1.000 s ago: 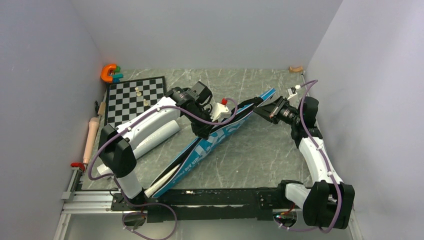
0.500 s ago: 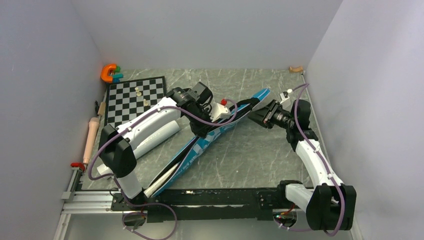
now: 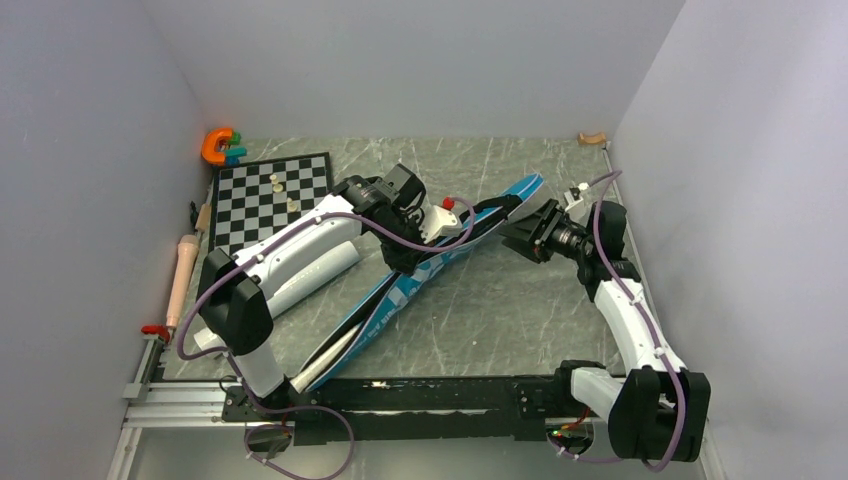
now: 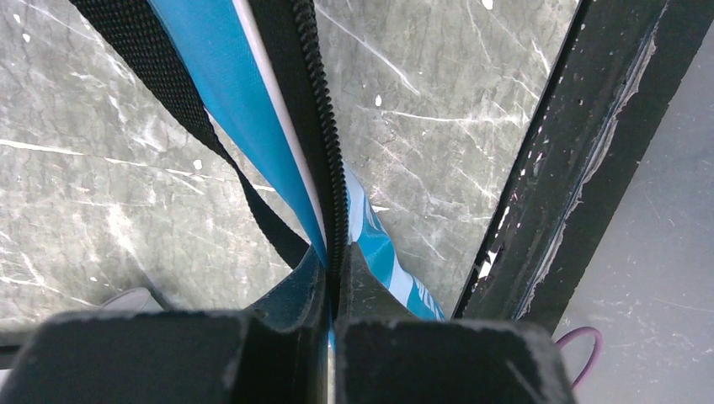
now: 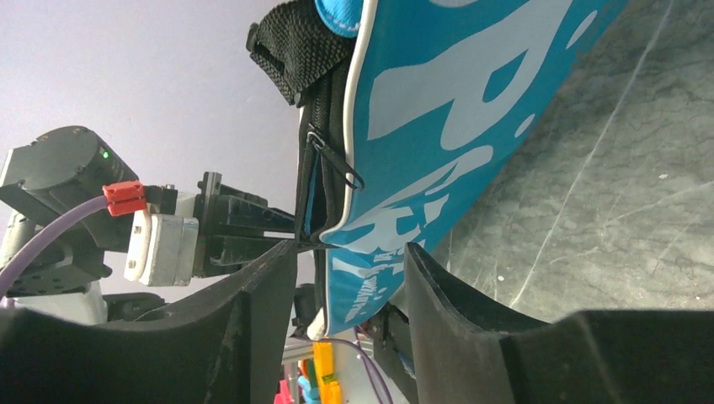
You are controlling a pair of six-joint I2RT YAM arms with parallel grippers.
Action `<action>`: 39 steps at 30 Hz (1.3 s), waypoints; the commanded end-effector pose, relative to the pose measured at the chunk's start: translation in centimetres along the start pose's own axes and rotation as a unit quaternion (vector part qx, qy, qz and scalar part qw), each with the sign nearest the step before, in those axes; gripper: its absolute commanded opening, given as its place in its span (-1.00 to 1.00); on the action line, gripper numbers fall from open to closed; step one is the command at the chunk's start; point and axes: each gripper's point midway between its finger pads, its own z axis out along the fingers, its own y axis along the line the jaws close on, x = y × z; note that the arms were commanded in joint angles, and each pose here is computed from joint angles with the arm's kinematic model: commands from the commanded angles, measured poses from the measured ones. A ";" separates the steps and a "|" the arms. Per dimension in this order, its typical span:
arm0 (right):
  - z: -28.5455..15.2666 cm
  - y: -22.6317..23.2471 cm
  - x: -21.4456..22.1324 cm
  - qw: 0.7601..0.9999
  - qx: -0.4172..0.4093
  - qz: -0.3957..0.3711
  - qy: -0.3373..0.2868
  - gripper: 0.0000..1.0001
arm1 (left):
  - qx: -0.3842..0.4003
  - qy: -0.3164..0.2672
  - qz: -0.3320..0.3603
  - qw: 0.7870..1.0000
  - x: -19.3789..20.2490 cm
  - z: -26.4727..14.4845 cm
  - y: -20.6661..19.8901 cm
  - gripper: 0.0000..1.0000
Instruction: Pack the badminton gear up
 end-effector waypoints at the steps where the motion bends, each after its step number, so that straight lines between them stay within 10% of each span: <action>1: -0.8 2.7 -1.8 0.999 -0.035 -0.031 -0.015 0.07 | 0.013 -0.055 0.030 0.998 -2.2 -1.9 -1.3 -1.00; 39: 0.1 3.4 -3.7 0.998 -0.050 -0.028 -0.027 -0.87 | 0.010 -0.048 0.040 0.998 -1.9 -1.7 -1.6 -1.00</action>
